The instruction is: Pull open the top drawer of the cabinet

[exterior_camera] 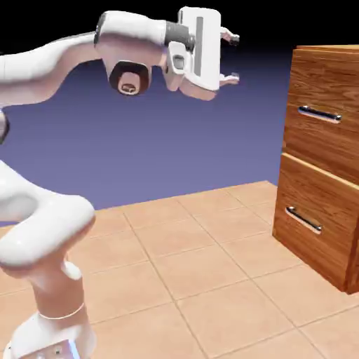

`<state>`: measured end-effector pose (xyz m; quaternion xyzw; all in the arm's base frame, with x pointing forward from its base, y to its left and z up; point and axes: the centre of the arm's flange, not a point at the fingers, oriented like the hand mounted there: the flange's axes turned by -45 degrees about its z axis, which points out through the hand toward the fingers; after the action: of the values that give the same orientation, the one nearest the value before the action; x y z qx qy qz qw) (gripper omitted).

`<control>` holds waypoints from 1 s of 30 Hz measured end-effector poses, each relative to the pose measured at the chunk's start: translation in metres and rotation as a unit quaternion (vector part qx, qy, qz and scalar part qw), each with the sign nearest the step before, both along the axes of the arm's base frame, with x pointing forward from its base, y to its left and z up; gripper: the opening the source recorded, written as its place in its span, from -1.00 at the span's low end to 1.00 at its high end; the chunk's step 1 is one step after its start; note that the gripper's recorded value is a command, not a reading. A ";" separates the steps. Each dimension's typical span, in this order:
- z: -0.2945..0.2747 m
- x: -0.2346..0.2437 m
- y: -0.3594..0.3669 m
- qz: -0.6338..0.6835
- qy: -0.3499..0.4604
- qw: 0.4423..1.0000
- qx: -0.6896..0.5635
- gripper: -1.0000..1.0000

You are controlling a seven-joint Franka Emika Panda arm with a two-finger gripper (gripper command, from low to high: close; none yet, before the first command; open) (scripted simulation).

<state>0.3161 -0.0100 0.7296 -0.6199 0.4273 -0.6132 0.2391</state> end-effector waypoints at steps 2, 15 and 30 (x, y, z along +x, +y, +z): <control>0.007 0.002 0.014 -0.001 -0.024 1.000 0.017 0.00; -0.006 0.082 0.101 0.036 -0.121 0.986 0.110 0.00; -0.159 0.267 0.088 0.089 -0.108 0.959 0.246 0.00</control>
<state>0.5832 0.0779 0.5707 -0.5078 0.4799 -0.5282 0.4825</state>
